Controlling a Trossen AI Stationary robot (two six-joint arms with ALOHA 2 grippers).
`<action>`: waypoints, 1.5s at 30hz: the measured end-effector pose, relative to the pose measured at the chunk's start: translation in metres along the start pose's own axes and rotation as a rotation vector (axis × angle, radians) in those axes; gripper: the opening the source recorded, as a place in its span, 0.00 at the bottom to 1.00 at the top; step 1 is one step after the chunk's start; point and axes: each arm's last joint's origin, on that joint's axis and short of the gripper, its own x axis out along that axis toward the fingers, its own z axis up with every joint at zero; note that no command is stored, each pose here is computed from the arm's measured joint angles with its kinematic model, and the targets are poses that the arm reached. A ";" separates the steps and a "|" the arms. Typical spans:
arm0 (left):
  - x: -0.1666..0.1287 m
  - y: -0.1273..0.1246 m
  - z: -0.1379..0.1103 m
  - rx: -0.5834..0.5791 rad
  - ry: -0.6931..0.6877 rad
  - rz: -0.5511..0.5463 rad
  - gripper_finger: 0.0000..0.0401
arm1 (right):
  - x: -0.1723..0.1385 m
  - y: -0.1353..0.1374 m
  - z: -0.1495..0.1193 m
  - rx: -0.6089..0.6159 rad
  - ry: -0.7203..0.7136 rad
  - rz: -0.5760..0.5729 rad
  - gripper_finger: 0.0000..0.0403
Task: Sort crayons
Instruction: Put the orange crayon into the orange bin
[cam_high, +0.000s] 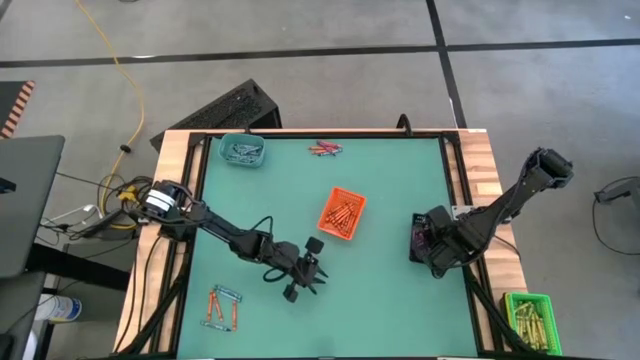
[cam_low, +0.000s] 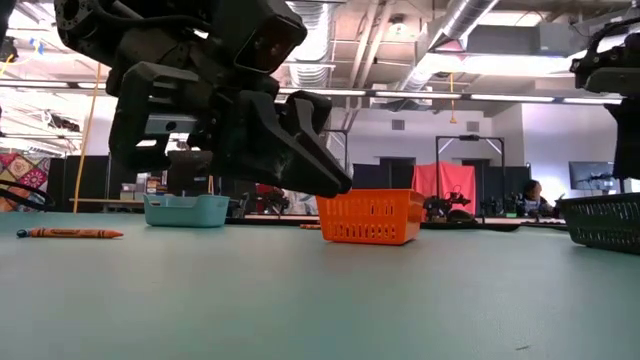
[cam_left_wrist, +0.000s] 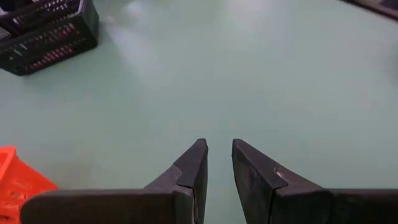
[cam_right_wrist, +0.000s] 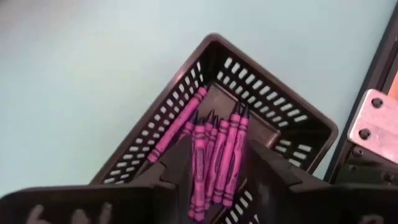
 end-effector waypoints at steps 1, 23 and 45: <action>0.000 0.000 0.000 0.001 0.008 0.007 0.16 | 0.000 0.000 0.000 -0.004 -0.011 0.003 0.35; -0.127 0.011 0.004 -0.164 0.769 0.273 0.16 | -0.028 0.029 0.015 -0.287 -0.300 0.237 0.33; -0.175 0.018 -0.010 -0.722 1.047 0.334 0.16 | -0.016 0.061 0.005 -0.495 -0.418 0.241 0.33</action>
